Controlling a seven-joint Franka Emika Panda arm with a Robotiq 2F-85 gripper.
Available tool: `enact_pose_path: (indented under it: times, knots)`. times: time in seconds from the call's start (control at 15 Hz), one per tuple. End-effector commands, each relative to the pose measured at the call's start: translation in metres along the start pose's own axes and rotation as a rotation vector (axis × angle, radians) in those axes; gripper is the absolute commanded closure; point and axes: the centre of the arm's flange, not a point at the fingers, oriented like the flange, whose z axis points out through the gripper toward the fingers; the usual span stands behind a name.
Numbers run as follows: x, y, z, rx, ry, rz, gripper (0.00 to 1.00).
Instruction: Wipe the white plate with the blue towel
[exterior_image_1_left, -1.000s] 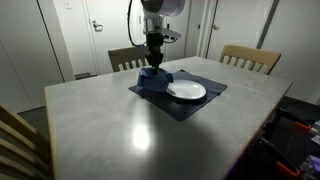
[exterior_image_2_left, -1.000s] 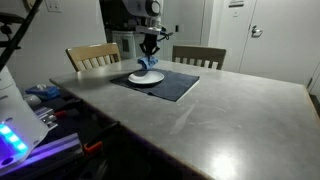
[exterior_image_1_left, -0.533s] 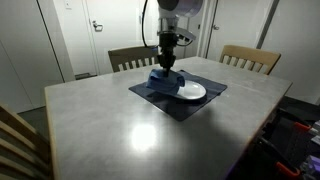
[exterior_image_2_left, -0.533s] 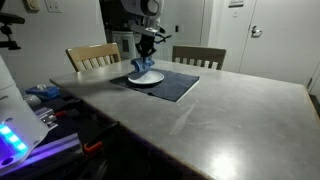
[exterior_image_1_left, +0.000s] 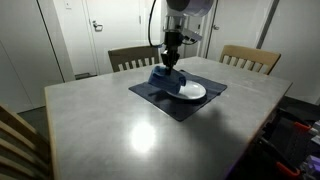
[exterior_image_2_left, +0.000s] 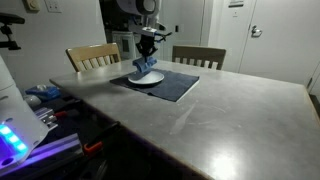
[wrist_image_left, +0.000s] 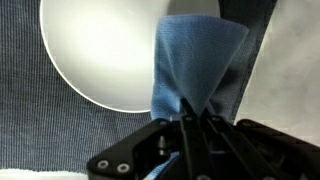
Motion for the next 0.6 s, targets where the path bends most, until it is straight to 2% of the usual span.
enact_pose_path:
  times: [0.0, 0.13, 0.53]
  knots:
    - [-0.004, 0.001, 0.003, 0.016, 0.051, -0.056, 0.98]
    - [-0.007, 0.003, 0.003, 0.016, 0.057, -0.061, 0.98]
    - [-0.017, 0.016, 0.011, 0.078, -0.011, -0.042, 0.98]
